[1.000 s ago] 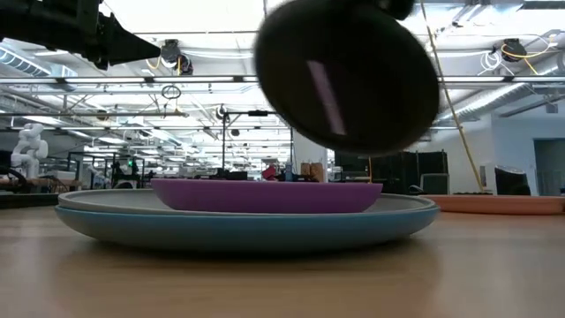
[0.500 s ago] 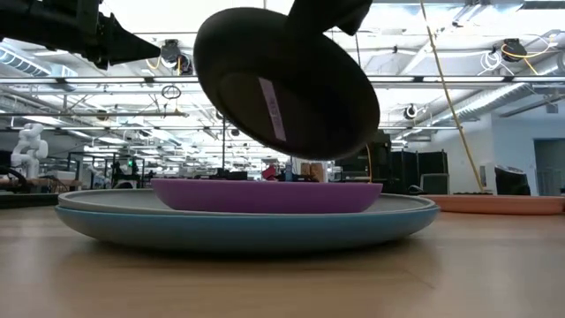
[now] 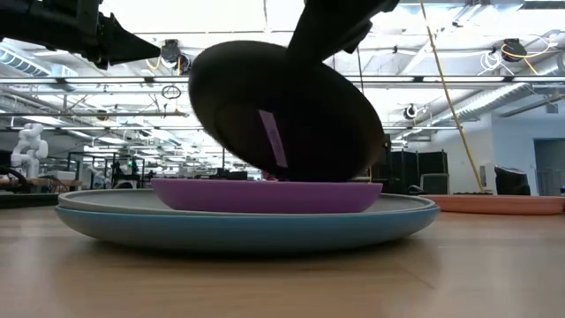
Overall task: Stack plastic plates
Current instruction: Stack the black plate on top of the purple plate, then stack the white plate on top of the black plate
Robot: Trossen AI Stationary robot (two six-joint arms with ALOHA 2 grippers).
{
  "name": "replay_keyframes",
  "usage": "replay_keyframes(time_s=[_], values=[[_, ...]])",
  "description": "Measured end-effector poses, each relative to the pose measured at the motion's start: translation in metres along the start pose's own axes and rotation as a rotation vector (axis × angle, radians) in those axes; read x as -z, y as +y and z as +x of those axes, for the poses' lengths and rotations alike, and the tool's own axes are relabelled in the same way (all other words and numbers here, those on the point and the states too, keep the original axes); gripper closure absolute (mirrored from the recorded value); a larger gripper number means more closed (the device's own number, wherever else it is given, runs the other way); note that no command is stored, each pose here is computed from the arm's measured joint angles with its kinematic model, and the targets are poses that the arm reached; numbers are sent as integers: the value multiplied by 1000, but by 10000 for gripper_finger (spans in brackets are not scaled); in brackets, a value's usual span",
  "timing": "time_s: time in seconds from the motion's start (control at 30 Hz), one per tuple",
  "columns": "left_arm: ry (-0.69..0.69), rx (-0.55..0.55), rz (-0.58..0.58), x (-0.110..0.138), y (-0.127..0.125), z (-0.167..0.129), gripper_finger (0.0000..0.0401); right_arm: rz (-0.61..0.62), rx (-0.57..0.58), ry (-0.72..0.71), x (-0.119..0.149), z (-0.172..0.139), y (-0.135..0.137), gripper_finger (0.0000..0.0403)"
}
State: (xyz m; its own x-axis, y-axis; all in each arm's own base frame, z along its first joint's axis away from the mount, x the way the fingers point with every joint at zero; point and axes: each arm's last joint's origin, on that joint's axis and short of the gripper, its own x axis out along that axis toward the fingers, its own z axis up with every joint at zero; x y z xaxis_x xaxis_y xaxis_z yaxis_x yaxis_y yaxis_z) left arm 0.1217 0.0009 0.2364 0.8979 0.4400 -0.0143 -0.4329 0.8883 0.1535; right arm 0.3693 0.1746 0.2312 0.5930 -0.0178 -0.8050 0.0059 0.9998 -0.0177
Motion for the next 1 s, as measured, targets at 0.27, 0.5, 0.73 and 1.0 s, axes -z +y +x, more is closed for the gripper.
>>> replay_keyframes(time_s=[0.27, 0.5, 0.73, 1.0], values=[[0, 0, 0, 0, 0, 0, 352, 3, 3, 1, 0, 0, 0, 361], [0, 0, 0, 0, 0, 0, 352, 33, 5, 0, 0, 0, -1, 346], [0, 0, 0, 0, 0, 0, 352, 35, 10, 3, 0, 0, -2, 341], [1, 0, 1, 0, 0, 0, 352, 193, 163, 132, 9, -2, -28, 342]])
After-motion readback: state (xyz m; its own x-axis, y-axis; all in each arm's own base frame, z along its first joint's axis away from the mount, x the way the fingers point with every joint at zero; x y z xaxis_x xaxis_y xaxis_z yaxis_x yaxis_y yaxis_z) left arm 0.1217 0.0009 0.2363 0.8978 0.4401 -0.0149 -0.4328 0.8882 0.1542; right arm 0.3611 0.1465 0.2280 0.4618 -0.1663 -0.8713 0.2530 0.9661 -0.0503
